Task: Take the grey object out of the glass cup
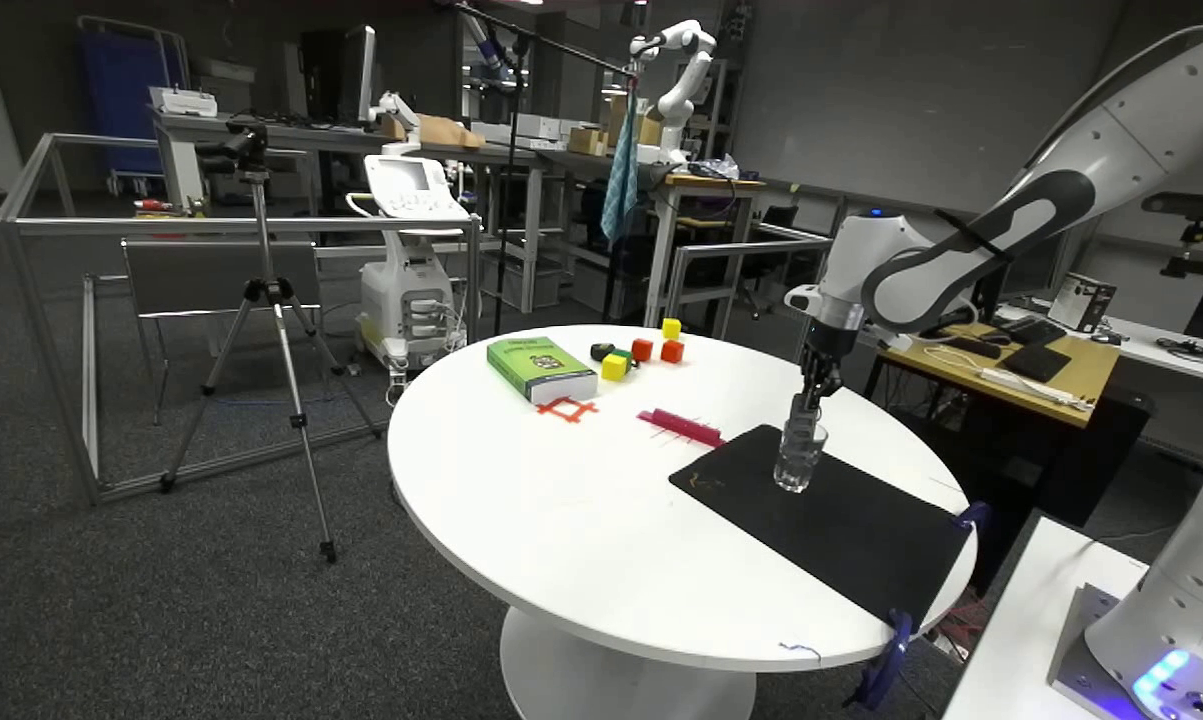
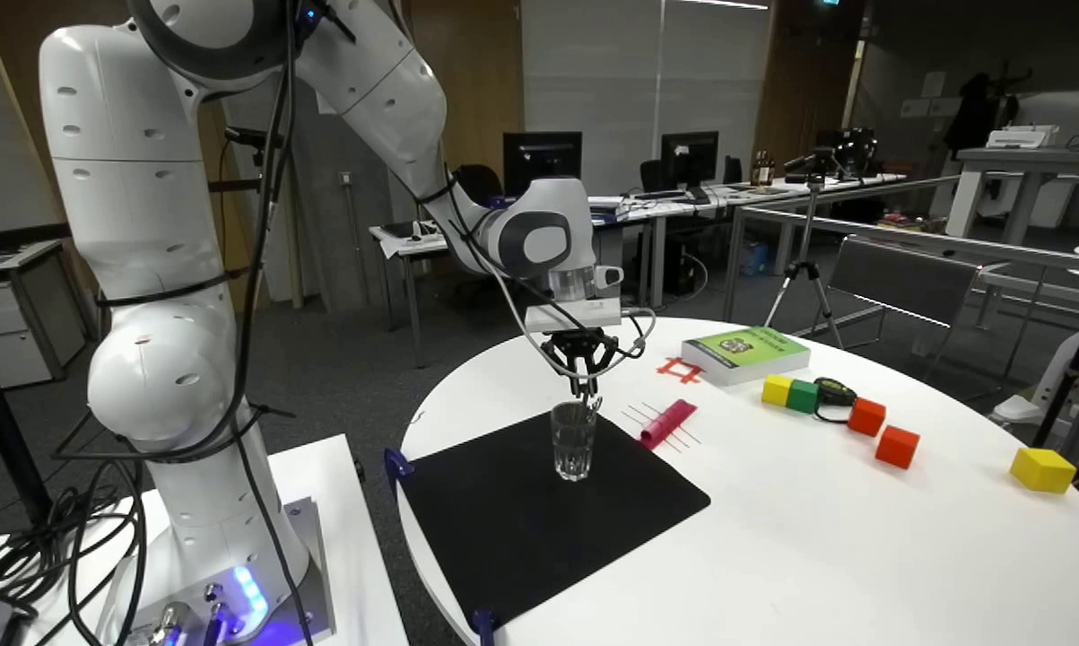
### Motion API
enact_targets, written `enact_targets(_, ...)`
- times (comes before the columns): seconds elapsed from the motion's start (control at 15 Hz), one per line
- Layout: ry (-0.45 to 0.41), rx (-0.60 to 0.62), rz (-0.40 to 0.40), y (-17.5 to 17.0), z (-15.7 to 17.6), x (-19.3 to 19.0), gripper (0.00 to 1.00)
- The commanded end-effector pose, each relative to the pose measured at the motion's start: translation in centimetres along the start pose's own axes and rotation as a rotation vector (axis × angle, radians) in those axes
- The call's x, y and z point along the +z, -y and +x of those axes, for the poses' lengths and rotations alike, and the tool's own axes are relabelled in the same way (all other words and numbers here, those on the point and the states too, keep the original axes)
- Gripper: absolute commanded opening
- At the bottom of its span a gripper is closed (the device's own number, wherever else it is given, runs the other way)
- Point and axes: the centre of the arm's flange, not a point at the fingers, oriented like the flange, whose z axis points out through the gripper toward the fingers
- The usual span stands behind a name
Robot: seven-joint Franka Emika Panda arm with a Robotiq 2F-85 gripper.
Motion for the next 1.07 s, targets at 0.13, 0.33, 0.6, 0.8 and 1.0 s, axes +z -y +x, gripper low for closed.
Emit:
enact_targets(0.13,-0.047,0.020,-0.061,1.6,-1.1,-4.2,0.05)
enact_targets(0.33,-0.055,0.045,-0.086,2.2,-1.6,-5.8,0.05)
enact_targets(0.6,-0.081,0.084,-0.109,3.0,-2.2,-8.2,0.05)
enact_targets(0.8,-0.110,0.107,-0.126,3.6,-2.5,-9.9,0.05)
enact_targets(1.0,-0.141,0.124,-0.146,4.6,-2.4,-11.5,0.05)
